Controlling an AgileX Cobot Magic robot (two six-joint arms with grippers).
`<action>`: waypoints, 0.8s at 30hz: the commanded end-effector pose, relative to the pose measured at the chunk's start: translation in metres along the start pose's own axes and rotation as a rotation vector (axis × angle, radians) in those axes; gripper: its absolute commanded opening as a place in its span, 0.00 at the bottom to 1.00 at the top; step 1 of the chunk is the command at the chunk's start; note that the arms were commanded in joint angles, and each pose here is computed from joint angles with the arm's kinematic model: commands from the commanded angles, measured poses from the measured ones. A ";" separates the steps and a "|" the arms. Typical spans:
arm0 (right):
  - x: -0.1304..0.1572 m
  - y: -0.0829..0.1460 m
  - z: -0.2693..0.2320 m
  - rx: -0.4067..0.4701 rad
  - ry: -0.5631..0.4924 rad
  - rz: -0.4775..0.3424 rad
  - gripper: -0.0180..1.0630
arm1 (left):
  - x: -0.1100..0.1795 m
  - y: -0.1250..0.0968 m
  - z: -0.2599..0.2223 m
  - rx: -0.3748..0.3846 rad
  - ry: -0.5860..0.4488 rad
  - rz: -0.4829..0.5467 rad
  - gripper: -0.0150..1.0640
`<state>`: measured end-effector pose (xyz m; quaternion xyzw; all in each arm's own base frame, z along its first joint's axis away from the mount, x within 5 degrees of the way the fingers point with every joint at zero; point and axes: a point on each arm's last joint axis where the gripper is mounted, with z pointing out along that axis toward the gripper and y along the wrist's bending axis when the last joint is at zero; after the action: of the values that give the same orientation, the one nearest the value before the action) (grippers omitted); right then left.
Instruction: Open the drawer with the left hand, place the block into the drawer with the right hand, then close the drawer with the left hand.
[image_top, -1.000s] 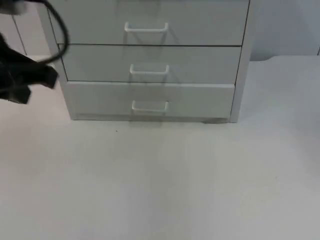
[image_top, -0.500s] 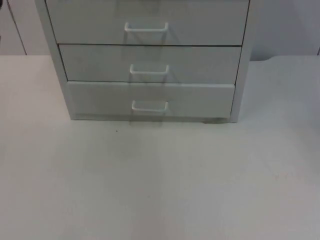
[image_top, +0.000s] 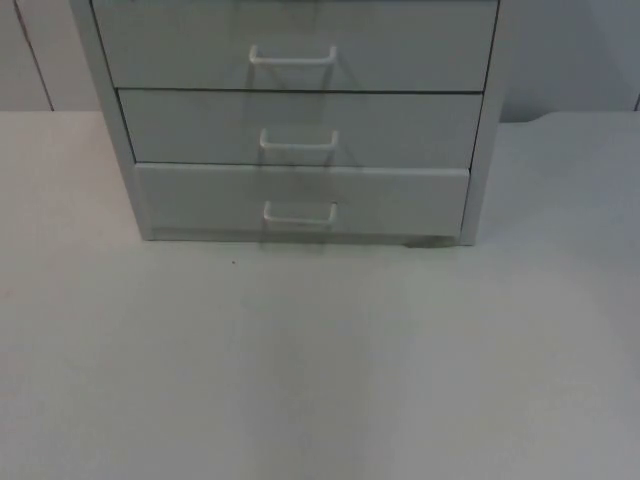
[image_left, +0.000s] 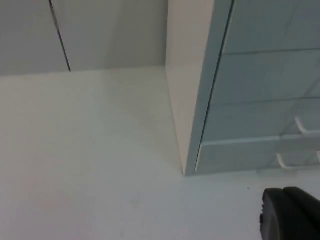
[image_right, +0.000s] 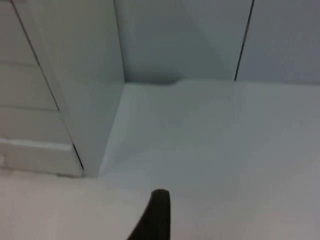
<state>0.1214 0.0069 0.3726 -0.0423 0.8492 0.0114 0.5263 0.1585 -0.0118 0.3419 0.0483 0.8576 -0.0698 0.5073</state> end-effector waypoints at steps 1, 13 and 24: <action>0.006 0.002 -0.023 -0.003 -0.042 -0.002 0.76 | 0.004 -0.004 -0.019 -0.006 -0.059 0.019 0.01; 0.058 0.008 -0.083 -0.006 -0.203 -0.013 0.76 | 0.059 -0.017 -0.069 -0.001 -0.216 0.029 0.01; 0.114 0.012 -0.097 -0.012 -0.180 -0.039 0.76 | 0.090 -0.027 -0.107 -0.003 -0.347 0.081 0.01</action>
<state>-0.0152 0.0054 0.3175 -0.0592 0.7942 0.0121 0.6046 0.0217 -0.0193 0.3178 0.0701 0.7533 -0.0583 0.6514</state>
